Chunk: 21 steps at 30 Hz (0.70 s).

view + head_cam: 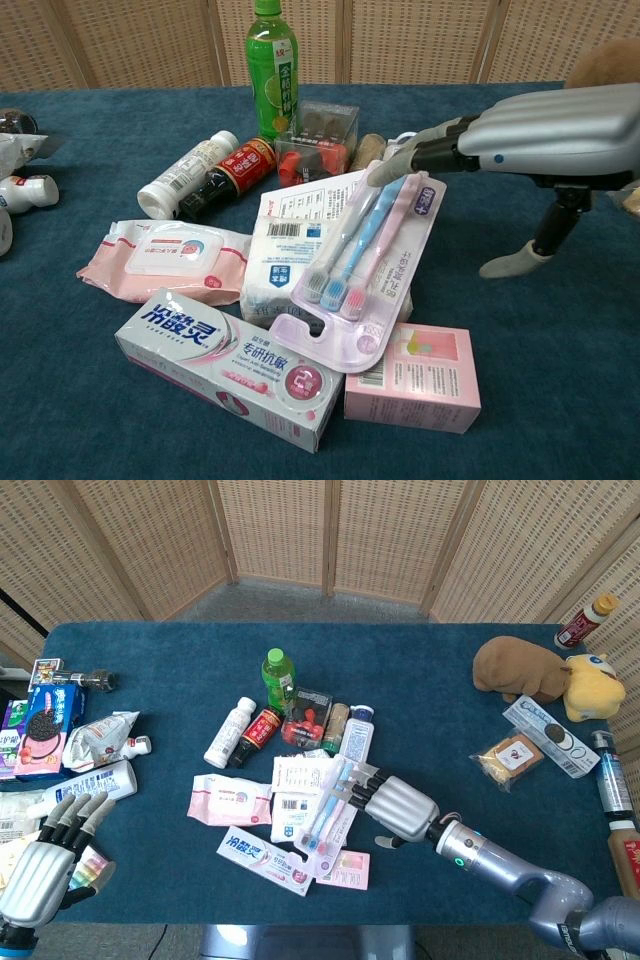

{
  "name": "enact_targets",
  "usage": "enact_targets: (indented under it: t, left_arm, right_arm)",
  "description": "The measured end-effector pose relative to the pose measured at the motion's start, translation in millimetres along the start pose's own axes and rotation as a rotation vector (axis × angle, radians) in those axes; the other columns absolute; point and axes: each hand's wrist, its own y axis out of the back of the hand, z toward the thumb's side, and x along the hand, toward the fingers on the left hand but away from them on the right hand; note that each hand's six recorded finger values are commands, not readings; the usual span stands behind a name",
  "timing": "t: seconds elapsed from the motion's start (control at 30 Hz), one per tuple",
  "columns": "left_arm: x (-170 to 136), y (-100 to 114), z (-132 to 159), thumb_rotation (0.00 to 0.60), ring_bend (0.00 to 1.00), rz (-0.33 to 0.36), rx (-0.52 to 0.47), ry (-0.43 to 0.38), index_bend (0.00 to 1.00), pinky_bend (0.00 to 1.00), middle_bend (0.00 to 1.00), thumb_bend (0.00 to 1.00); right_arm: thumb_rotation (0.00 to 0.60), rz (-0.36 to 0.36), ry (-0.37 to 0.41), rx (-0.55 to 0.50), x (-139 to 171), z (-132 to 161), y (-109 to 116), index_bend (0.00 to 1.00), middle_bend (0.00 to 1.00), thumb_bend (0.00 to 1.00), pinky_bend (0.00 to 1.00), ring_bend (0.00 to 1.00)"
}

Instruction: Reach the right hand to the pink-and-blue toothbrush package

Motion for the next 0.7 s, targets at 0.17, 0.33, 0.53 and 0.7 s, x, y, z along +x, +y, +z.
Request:
enact_targets:
  t: [0.17, 0.33, 0.53, 0.7]
  left_arm:
    - [0, 0, -4, 0.6, 0.0, 0.002, -0.01, 0.012, 0.0, 0.0, 0.0, 0.37]
    - [-2, 2, -6, 0.6, 0.0, 0.007, -0.013, 0.02, 0.0, 0.0, 0.0, 0.37]
    - [-6, 3, -8, 0.6, 0.0, 0.008, -0.034, 0.024, 0.0, 0.0, 0.0, 0.37]
    - [-9, 4, -11, 0.6, 0.0, 0.007, -0.052, 0.03, 0.0, 0.0, 0.0, 0.37]
  right_arm:
    - [0.551, 0.009, 0.04, 0.05, -19, 7, 5, 0.0, 0.0, 0.26, 0.0, 0.0]
    - [0.553, 0.015, 0.061, 0.076, -31, 10, 9, 0.0, 0.0, 0.26, 0.0, 0.0]
    - [0.555, 0.05, 0.08, 0.106, -43, 11, 4, 0.0, 0.0, 0.26, 0.0, 0.0]
    - [0.589, 0.097, 0.099, 0.145, -53, 12, -5, 0.0, 0.01, 0.26, 0.0, 0.0]
